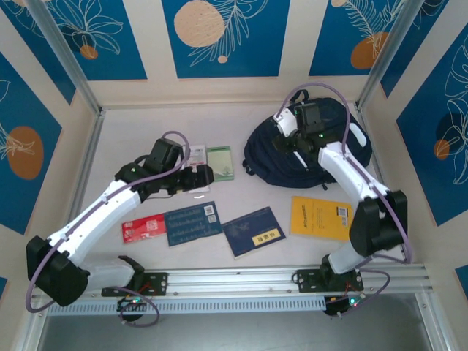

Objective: Pack the student bag
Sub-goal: Close the student bag at the top-right of the table, then rotate the book at the center of the table.

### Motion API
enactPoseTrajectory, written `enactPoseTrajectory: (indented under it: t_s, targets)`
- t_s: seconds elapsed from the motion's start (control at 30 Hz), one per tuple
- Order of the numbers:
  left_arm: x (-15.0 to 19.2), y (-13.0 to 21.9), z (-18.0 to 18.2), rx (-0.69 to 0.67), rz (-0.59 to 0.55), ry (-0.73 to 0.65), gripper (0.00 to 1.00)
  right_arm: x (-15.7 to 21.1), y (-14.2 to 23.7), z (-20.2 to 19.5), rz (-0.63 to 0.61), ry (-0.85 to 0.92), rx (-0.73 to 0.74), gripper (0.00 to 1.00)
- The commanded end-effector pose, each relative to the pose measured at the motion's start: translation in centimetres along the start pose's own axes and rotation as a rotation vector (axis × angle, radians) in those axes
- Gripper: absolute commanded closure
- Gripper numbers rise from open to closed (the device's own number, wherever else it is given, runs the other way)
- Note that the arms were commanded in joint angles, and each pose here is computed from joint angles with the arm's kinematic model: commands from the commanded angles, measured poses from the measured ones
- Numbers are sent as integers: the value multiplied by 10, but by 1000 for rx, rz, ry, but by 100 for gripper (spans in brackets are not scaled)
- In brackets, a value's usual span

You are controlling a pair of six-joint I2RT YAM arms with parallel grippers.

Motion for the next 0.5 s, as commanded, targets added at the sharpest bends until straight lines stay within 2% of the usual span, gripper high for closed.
enactPoseTrajectory:
  t_s: [0.0, 0.1, 0.17, 0.27, 0.3, 0.33, 0.37, 0.47]
  targets:
    - [30, -2, 30, -86, 104, -22, 5, -18, 30, 38, -99, -27, -35, 54]
    - [42, -5, 44, -118, 124, -24, 5, -9, 39, 83, -70, -48, -62, 58]
    - [52, -14, 43, -45, 167, -32, 6, 6, 46, 106, -9, -112, -77, 64]
    - [72, -31, 35, 33, 260, -43, 9, 31, 50, 137, 128, -284, -273, 78]
    - [79, -36, 31, 44, 286, -61, 11, 40, 50, 145, 158, -317, -307, 80]
    - [89, -42, 25, 58, 318, -88, 11, 51, 50, 154, 180, -349, -338, 80]
    - [99, -47, 20, 70, 348, -115, 12, 62, 50, 162, 196, -393, -353, 73]
    - [120, -59, 6, 85, 405, -193, 13, 100, 50, 165, 335, -597, -317, 74]
Point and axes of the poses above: each hand's point on the last joint's axis, 136 mm out from that joint toward the fingers, its own y axis back along the fingers, its own z axis along the line the jaws close on, x = y × z, the point moved 6 cm from there along y, back along the fingers, and after that the axes turned 6 degrees about y, right-handed, at the moved point
